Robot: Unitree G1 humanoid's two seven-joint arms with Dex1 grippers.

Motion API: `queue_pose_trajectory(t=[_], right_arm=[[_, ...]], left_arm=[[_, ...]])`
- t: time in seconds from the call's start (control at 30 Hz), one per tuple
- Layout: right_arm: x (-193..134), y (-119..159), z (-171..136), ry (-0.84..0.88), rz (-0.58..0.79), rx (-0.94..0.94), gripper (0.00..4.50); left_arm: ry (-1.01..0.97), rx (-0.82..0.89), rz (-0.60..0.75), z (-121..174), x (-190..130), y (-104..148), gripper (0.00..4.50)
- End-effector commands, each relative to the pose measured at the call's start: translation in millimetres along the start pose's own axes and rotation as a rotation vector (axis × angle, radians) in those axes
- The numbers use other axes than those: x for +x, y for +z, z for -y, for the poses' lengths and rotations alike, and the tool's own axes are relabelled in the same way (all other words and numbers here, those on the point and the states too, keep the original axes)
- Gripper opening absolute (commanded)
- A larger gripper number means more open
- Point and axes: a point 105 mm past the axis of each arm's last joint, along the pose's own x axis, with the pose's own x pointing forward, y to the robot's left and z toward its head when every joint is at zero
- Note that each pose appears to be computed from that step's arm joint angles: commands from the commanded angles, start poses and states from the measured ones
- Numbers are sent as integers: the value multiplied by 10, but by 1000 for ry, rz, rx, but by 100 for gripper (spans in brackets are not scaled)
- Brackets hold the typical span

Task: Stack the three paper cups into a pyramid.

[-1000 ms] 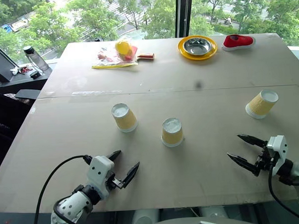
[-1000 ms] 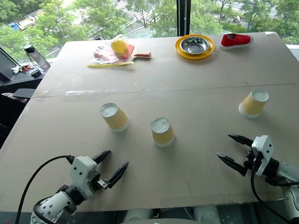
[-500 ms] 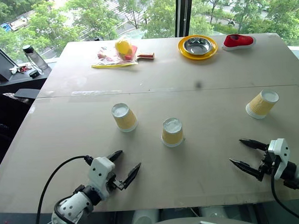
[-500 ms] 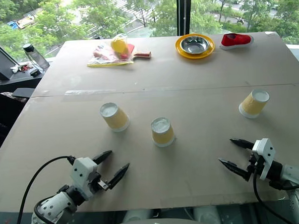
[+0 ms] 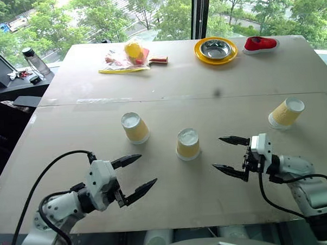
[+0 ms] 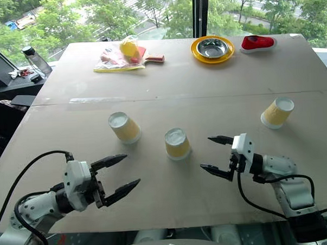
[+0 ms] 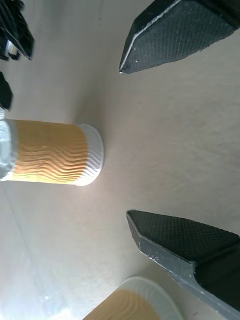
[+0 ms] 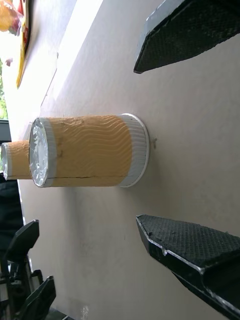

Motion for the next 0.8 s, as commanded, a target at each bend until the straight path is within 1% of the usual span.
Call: queue_pose_trajectory(t=[0.03, 0.2, 0.4, 0.53, 0.63, 0.7, 0.73, 0.77, 0.8], right_arm=[[253, 118, 6, 62, 49, -15, 450], [532, 220, 59, 99, 105, -28, 450], [596, 276, 70, 116, 132, -16, 450], [668, 303, 25, 151, 139, -2, 450], [718, 325, -29, 183, 151, 21, 364], [732, 327, -51, 194, 154, 27, 279], [735, 327, -55, 195, 155, 30, 224], [738, 328, -49, 194, 156, 32, 194], [741, 330, -43, 193, 158, 32, 187]], left_arm=[[-82, 47, 39, -49, -31, 268, 445], [-136, 61, 29, -140, -110, 358, 445], [-158, 30, 55, -119, -135, 384, 445], [-154, 29, 70, -128, -113, 406, 445], [-148, 27, 78, -146, -115, 410, 450], [-146, 24, 78, -145, -142, 389, 450], [-146, 23, 77, -143, -151, 383, 450], [-145, 23, 76, -145, -158, 376, 450], [-143, 23, 75, -147, -162, 370, 450]])
